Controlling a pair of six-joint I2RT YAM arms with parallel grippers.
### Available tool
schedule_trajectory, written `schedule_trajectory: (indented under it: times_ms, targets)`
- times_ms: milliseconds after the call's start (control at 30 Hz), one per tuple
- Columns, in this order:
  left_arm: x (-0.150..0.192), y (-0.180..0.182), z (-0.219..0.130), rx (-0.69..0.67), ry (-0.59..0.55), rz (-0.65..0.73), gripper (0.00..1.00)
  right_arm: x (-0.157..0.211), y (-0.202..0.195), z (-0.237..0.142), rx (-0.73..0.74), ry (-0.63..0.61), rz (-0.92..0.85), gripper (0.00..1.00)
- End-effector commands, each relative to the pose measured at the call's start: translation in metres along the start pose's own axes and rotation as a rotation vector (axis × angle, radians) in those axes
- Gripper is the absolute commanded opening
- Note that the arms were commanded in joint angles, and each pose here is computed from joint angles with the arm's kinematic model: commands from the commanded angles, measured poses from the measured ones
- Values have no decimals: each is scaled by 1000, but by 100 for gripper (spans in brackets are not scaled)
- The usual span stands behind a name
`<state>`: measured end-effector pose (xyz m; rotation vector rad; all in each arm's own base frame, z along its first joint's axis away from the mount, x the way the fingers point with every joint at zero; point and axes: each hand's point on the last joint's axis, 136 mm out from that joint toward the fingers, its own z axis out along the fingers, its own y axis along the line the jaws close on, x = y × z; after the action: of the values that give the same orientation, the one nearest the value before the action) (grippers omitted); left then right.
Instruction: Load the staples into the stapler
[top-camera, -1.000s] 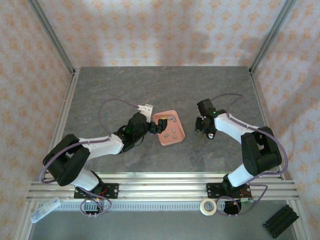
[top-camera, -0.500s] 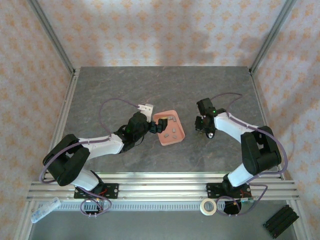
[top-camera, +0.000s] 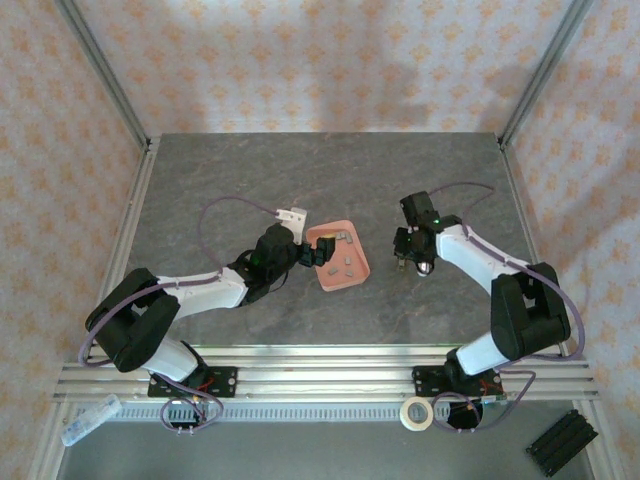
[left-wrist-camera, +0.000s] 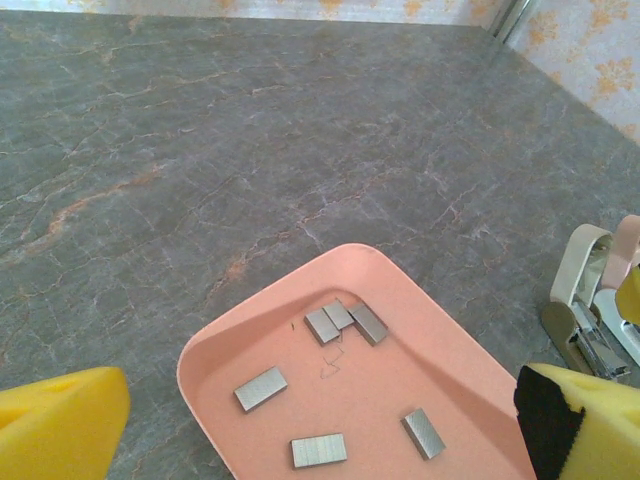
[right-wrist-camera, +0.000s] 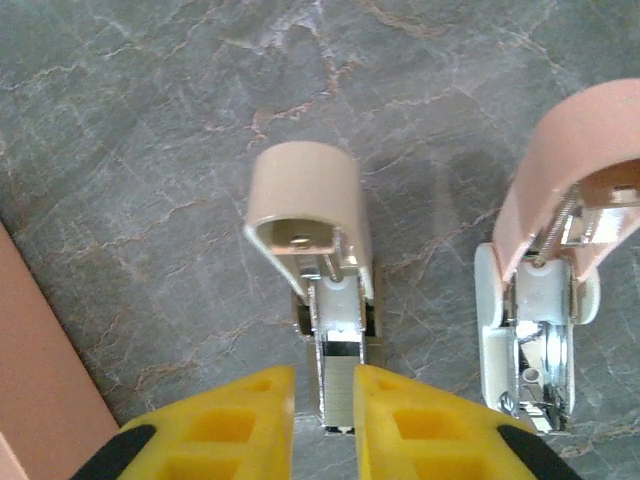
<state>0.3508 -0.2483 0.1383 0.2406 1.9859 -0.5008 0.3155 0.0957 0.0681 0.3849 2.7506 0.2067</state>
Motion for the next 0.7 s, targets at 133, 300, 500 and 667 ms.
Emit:
schedule_trajectory:
  times_ms: [133,300,500,667]
  targets:
    - [-9,-3,3,2,-17,6,99,17,-10,6,-18,86,61,20]
    - [-9,-2,2,0,-16,6,99,21,-11,11,-16,108,64,20]
    - [-9,-2,2,0,-16,5,99,25,-12,16,-6,132,65,19]
    - [-9,-2,3,-1,-15,5,99,28,-14,20,4,147,66,17]
